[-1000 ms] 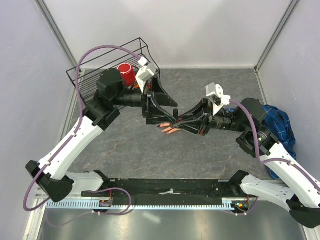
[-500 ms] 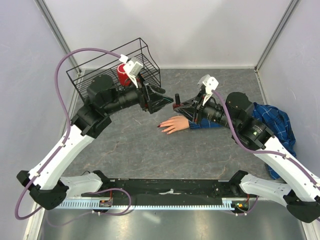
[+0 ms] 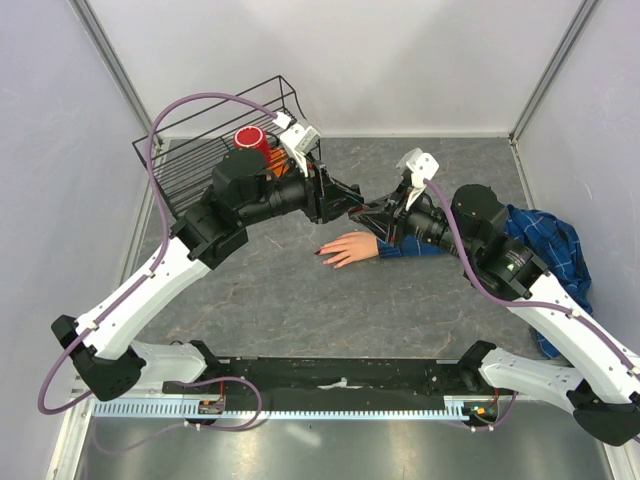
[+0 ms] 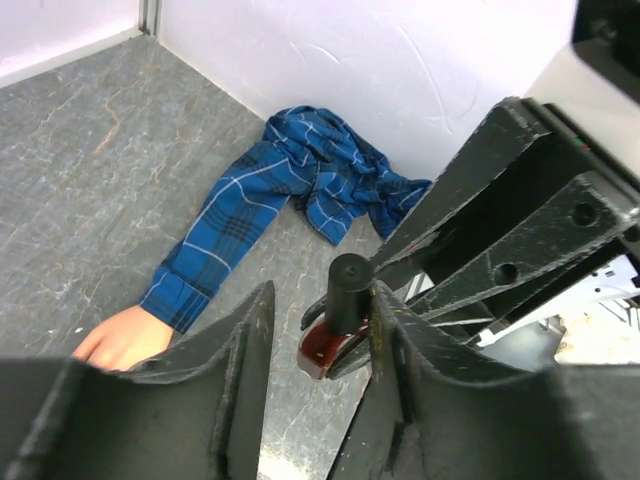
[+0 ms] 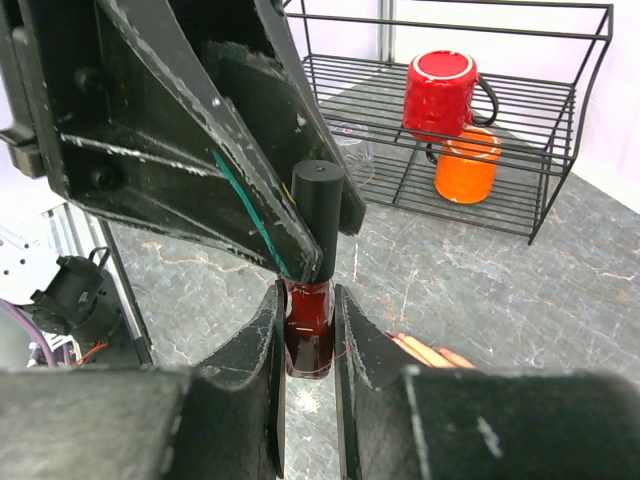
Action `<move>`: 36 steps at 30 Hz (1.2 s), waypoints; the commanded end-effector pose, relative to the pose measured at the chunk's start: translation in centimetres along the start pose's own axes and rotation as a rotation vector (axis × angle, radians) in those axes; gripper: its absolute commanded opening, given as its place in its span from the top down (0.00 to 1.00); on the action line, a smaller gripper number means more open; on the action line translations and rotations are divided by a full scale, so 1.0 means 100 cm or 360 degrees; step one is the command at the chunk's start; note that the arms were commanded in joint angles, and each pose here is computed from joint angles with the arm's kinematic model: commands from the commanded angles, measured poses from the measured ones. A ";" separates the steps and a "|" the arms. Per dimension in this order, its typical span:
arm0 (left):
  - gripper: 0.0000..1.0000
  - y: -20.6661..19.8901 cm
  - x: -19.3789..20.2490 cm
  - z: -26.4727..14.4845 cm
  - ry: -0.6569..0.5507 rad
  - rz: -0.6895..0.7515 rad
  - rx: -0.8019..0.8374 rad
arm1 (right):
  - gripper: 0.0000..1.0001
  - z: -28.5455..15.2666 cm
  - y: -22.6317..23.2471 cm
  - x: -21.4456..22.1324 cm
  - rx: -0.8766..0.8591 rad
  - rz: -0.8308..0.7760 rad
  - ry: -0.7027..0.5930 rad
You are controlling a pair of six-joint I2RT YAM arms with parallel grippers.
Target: Paint the nails
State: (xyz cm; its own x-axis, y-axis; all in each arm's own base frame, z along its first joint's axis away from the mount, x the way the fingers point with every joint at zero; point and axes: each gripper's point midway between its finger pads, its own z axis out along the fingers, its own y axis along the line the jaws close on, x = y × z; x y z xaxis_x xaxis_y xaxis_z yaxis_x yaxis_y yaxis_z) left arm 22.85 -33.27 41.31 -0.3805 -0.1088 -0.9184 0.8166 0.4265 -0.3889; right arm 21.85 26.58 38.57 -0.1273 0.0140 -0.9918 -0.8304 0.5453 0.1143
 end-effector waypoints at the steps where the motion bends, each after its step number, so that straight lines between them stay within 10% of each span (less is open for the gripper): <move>1: 0.65 -0.021 -0.015 -0.001 -0.0038 0.0093 0.0155 | 1.00 -0.006 0.009 -0.028 -0.0046 -0.0050 -0.0128; 3: 0.96 -0.040 -0.008 -0.003 0.0025 0.0101 0.0349 | 1.00 -0.008 0.015 -0.029 -0.0100 -0.0059 -0.0139; 9: 0.98 -0.106 0.037 -0.044 0.0390 -0.0014 0.1345 | 1.00 -0.046 0.104 -0.029 -0.0959 -0.0184 -0.0163; 13: 0.98 -0.116 0.042 -0.061 0.0422 -0.0033 0.1554 | 1.00 -0.075 0.140 -0.042 -0.1348 -0.0130 -0.0271; 17: 0.89 -0.109 0.026 -0.057 0.0309 0.0039 0.1347 | 1.00 -0.068 0.133 -0.041 -0.1260 -0.0099 -0.0274; 23: 0.34 -0.062 -0.001 -0.041 0.0174 0.0198 0.0652 | 1.00 -0.031 0.086 -0.032 -0.0758 -0.0064 -0.0161; 36: 0.26 -0.022 -0.039 -0.039 -0.0138 0.0163 0.0101 | 1.00 -0.001 0.020 -0.030 -0.0166 -0.0055 -0.0083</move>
State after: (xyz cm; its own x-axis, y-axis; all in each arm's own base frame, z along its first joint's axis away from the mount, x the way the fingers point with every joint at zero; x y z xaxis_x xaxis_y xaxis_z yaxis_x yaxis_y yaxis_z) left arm 18.79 -30.81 45.24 -0.3030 -0.0948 -0.9483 0.9111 0.2631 -0.3174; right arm 18.91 28.47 39.35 -0.1336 0.0031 -0.9910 -0.9231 0.3635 0.1256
